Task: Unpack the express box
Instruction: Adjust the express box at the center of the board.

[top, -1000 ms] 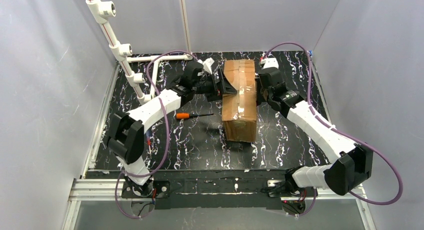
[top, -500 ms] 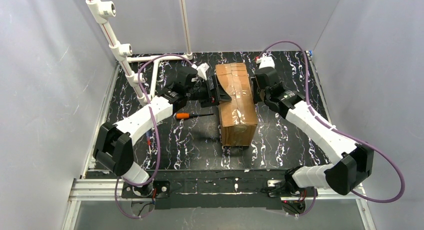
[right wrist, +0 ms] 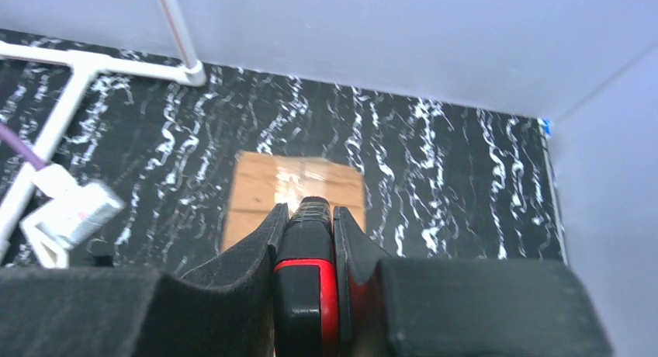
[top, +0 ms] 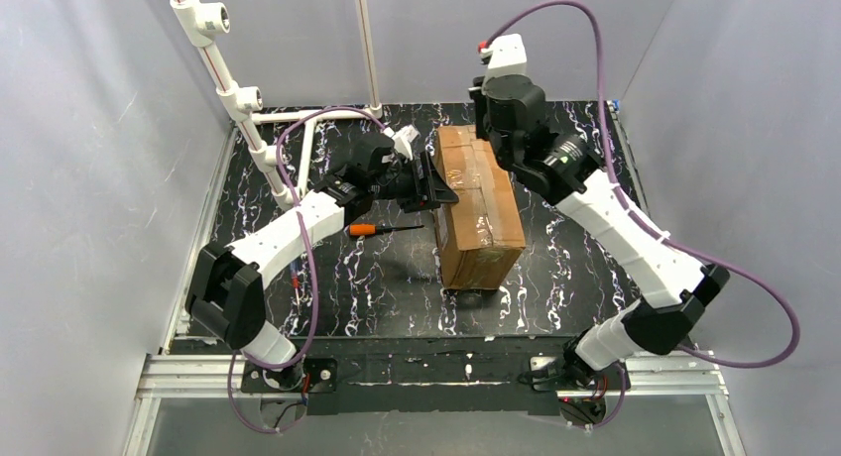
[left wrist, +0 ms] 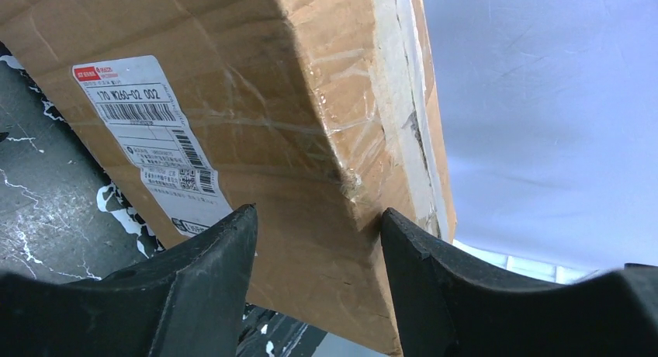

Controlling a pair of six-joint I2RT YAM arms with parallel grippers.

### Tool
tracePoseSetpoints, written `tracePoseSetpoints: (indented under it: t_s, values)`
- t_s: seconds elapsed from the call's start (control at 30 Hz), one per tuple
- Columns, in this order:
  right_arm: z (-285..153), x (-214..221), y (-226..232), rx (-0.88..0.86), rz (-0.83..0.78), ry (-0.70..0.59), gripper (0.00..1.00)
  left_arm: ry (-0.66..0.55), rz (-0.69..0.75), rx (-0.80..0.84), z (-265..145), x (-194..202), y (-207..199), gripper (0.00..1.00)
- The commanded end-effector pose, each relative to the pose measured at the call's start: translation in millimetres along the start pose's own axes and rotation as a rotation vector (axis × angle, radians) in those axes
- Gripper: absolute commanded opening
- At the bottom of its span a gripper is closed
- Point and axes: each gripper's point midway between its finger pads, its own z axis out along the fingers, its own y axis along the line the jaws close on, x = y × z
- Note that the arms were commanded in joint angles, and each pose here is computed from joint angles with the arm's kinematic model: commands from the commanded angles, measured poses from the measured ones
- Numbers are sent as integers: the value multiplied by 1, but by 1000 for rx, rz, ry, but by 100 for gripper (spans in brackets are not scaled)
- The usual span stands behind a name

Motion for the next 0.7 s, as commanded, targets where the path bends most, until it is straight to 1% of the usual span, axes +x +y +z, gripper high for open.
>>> tracePoseSetpoints:
  t_s: [0.0,0.1,0.13,0.2,0.27,0.37,0.43,0.57,0.6,0.67]
  values:
    - [7,-42,14,-5,14,-121,1,3,19,-7,-1,-3,-2,57]
    - [20,-38,24,-8,24,-119,1,17,17,-18,1,-1,1,59]
    - [21,-38,26,-21,38,-128,1,26,14,-25,2,1,3,61]
    - [24,-39,25,-48,84,-143,1,36,20,-32,1,1,4,68]
    - [33,-33,19,-61,109,-122,1,29,34,-49,0,-1,5,74]
    - [40,-26,15,-65,122,-109,1,-14,35,-86,1,-14,8,77]
    - [41,-24,11,-70,136,-114,1,-13,30,-57,7,-23,2,78]
    - [46,-20,1,-72,152,-102,1,-19,-15,134,15,-42,-35,78]
    - [47,-19,-1,-68,155,-100,1,-28,-22,153,16,-48,-40,79]
    - [48,-17,-6,-65,166,-102,1,-48,-25,137,19,-58,-40,80]
